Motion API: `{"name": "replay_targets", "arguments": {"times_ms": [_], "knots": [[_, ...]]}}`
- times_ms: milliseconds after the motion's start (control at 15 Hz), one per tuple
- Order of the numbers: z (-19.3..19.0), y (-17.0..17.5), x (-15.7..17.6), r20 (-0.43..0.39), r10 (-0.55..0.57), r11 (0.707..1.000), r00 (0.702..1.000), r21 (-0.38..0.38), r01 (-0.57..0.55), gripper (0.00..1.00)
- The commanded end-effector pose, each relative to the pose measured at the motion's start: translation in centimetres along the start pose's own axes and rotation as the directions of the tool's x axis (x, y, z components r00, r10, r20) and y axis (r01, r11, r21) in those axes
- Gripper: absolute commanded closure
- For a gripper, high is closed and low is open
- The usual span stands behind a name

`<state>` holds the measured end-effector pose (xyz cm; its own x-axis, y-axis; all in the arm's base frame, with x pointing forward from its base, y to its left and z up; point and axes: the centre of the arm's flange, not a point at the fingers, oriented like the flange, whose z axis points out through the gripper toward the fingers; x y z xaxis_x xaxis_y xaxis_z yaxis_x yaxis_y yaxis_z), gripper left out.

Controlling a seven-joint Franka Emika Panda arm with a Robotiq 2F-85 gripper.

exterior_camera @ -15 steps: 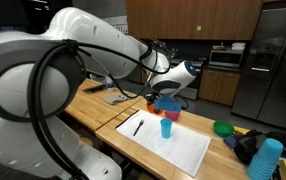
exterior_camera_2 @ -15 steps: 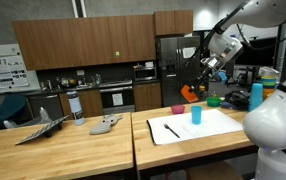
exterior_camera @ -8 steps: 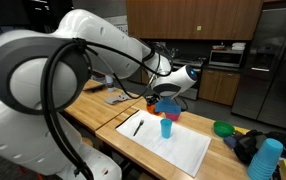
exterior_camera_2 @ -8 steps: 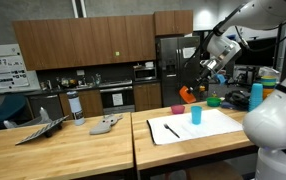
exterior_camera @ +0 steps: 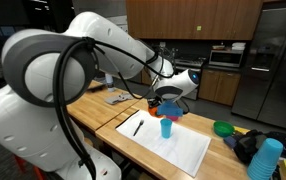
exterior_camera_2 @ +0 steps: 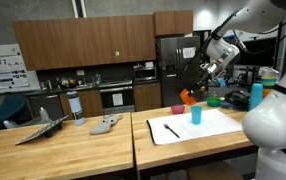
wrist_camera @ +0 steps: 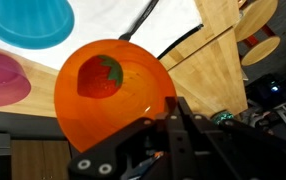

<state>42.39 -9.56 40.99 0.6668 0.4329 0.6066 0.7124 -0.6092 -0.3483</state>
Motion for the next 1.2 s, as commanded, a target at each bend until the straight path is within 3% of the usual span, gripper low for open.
{"name": "replay_targets", "arguments": {"times_ms": [0,1133], "knots": [[-0.3,1.1,0.3,-0.019,-0.013,1.0,1.0,0.006,0.013,0.99],[0.5,2.7,0.2,-0.081,-0.009,1.0,0.997,0.008,0.01,0.99]]}}
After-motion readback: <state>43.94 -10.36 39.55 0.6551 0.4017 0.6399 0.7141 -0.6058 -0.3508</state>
